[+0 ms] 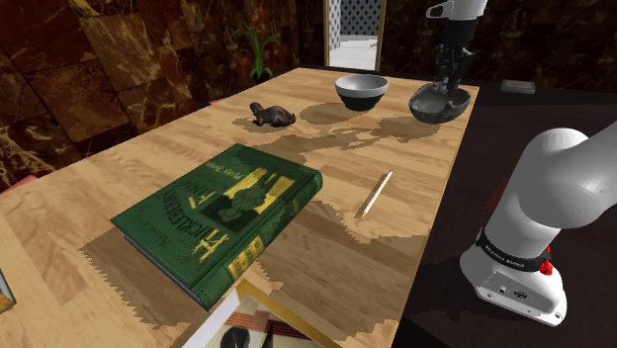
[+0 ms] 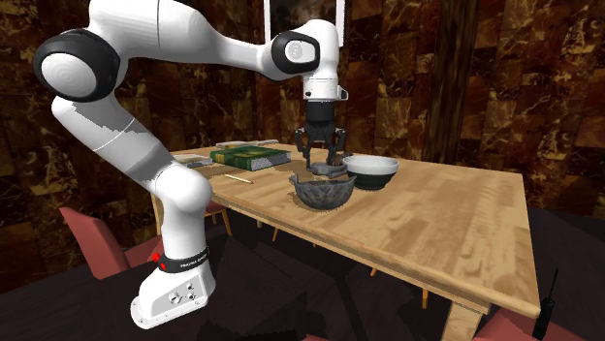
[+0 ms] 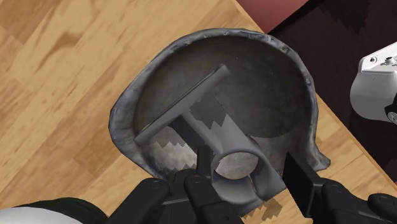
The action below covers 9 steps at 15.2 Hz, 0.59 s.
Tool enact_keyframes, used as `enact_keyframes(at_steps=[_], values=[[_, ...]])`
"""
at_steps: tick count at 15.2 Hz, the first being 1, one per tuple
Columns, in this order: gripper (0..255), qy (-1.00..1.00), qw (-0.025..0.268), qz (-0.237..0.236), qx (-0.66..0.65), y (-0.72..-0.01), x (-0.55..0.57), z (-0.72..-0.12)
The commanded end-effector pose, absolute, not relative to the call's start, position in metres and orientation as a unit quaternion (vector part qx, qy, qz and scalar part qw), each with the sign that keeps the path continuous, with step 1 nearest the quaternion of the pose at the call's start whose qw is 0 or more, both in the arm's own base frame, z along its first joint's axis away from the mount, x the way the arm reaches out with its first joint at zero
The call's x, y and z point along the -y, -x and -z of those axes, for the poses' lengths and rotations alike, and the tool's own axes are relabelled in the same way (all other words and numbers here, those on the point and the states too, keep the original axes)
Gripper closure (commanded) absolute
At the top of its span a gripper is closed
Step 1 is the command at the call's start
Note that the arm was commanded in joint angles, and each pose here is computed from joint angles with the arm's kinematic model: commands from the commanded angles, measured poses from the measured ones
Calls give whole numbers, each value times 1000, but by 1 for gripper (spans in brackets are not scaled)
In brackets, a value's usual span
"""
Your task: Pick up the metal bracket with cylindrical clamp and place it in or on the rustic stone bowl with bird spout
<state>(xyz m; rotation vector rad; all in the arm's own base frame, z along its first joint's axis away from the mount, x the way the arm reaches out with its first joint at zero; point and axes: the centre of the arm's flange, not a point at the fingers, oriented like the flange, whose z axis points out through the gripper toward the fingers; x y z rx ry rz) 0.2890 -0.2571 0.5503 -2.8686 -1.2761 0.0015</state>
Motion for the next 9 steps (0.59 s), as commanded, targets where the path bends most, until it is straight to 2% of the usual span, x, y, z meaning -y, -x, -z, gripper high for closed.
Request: enact_keyframes(at_steps=[1,6,9], values=[[0,914,1,0,406,-289,257,-550],[0,914,1,0,406,-289,257,-550],[0,914,1,0,406,-289,257,-590]])
